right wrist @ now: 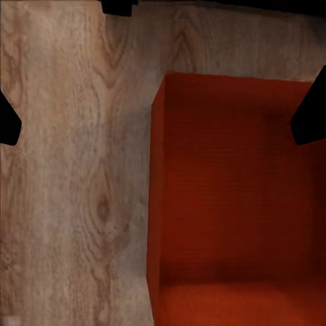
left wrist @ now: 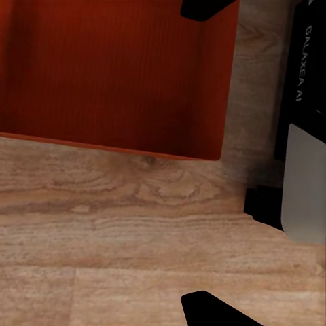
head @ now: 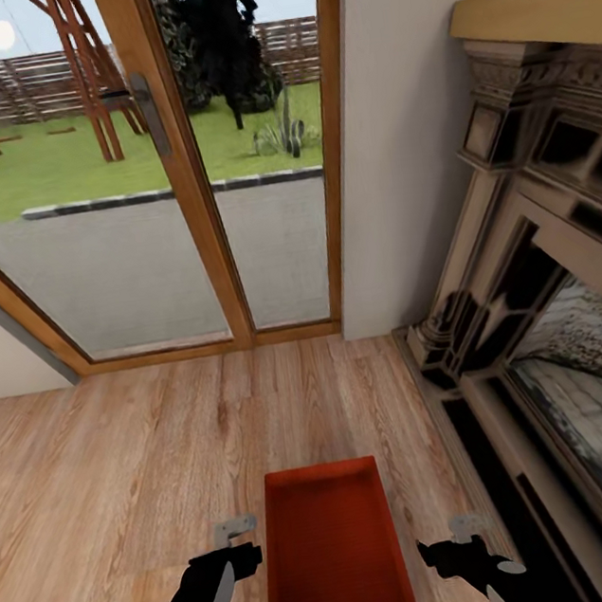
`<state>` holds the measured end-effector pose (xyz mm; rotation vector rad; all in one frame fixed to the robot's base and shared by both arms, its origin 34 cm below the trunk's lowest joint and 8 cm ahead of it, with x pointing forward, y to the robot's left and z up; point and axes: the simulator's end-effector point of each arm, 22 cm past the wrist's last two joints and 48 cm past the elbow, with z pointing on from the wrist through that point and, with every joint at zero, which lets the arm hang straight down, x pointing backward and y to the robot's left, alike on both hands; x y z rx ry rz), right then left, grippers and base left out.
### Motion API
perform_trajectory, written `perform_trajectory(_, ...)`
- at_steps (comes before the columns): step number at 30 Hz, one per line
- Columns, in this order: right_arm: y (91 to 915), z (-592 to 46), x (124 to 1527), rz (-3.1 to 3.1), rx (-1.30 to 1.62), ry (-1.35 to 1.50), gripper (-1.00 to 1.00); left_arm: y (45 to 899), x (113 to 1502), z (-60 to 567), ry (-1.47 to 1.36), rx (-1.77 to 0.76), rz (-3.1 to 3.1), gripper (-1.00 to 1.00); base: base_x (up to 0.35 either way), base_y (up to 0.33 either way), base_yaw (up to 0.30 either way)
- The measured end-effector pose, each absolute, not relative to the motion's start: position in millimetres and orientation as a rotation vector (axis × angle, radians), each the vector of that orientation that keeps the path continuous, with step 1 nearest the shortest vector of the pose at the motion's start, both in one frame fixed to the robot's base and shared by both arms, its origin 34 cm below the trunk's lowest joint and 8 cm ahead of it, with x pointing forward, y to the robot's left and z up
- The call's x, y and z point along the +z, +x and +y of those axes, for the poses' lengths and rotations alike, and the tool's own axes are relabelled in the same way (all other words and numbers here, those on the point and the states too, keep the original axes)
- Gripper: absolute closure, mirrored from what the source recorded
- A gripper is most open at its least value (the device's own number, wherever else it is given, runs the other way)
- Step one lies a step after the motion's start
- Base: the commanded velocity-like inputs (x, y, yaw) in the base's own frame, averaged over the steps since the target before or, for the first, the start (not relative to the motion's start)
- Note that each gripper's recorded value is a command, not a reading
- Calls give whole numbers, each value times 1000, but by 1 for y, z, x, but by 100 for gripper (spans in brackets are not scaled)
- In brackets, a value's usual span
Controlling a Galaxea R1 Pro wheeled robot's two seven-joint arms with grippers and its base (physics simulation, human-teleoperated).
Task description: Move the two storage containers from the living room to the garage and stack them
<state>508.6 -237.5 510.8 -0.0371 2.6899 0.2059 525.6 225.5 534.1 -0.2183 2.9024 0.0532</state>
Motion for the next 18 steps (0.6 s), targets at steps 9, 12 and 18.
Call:
perform_trajectory(9, 535, -210, 512, 2632, 254, -25, -100, 519, 518, 219, -216, 43, 2922, -100, 0, 0, 0)
perform_trajectory(12, 535, -205, 507, 2632, 269, -28, -100, 506, 506, 217, -210, 45, 2956, -100, 0, 0, 0)
perform_trajectory(18, 535, -206, 498, 2630, 266, -14, -100, 499, 493, 206, -206, -2, 2975, -100, 0, 0, 0)
